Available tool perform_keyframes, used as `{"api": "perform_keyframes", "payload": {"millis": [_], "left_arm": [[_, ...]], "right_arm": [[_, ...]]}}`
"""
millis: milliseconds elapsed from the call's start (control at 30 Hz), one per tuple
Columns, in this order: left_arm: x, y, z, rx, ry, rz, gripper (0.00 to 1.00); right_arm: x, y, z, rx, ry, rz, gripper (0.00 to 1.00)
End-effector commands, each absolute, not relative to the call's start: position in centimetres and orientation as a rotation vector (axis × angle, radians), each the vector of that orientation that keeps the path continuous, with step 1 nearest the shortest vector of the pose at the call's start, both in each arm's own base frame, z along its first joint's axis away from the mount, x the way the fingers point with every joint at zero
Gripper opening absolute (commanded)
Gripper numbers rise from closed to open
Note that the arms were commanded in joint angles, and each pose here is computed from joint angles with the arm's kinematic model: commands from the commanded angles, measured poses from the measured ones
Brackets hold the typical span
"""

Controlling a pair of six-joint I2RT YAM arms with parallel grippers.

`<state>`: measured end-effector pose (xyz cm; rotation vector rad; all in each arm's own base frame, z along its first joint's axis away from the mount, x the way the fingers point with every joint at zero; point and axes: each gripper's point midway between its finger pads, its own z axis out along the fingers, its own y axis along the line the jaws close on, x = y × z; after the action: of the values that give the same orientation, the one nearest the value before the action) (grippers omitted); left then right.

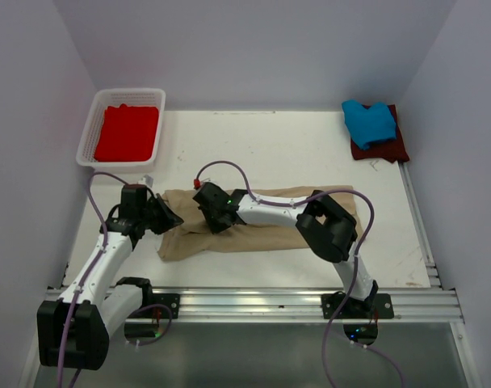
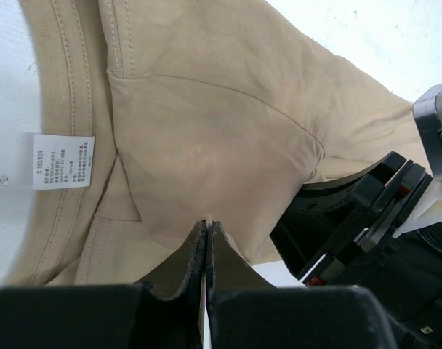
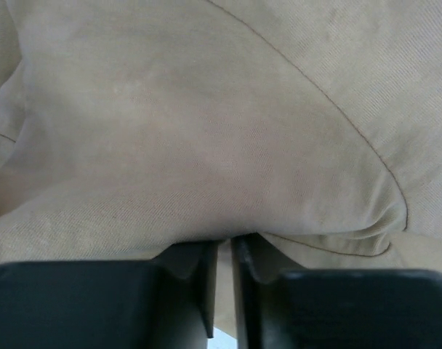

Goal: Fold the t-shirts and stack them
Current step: Fold the other side of the tshirt into a rectangle

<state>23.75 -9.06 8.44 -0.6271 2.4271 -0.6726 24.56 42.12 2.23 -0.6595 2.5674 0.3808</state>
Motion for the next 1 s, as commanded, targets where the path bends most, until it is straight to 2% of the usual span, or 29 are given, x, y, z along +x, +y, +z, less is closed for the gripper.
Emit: {"api": "perform_keyframes", "payload": {"millis": [0, 33, 100, 567, 967], "left_arm": [[24.3, -9.2, 8.8, -0.622, 2.391, -0.702, 0.0], [24.4, -9.2, 8.9, -0.62, 2.387, -0.703, 0.0], [24.4, -9.2, 8.9, -0.619, 2.385, -0.703, 0.0], [24.5, -9.2, 8.9, -0.618, 2.387, -0.702, 0.0], [24.5, -9.2, 8.6, -0.614, 2.403, -0.699, 0.0]], "right_arm": [[24.7, 42.2, 1.7, -0.662, 2.562, 0.355, 0.1], [24.6, 42.0, 1.7, -0.66, 2.563, 0.353, 0.03], [24.7, 41.8, 2.1, -0.654, 2.555, 0.351, 0.0], [24.2, 40.1, 9.0, -0.644, 2.45, 0.392, 0.0], [23.5, 37.9, 10.9, -0.676, 2.477, 0.307, 0.0]]}}
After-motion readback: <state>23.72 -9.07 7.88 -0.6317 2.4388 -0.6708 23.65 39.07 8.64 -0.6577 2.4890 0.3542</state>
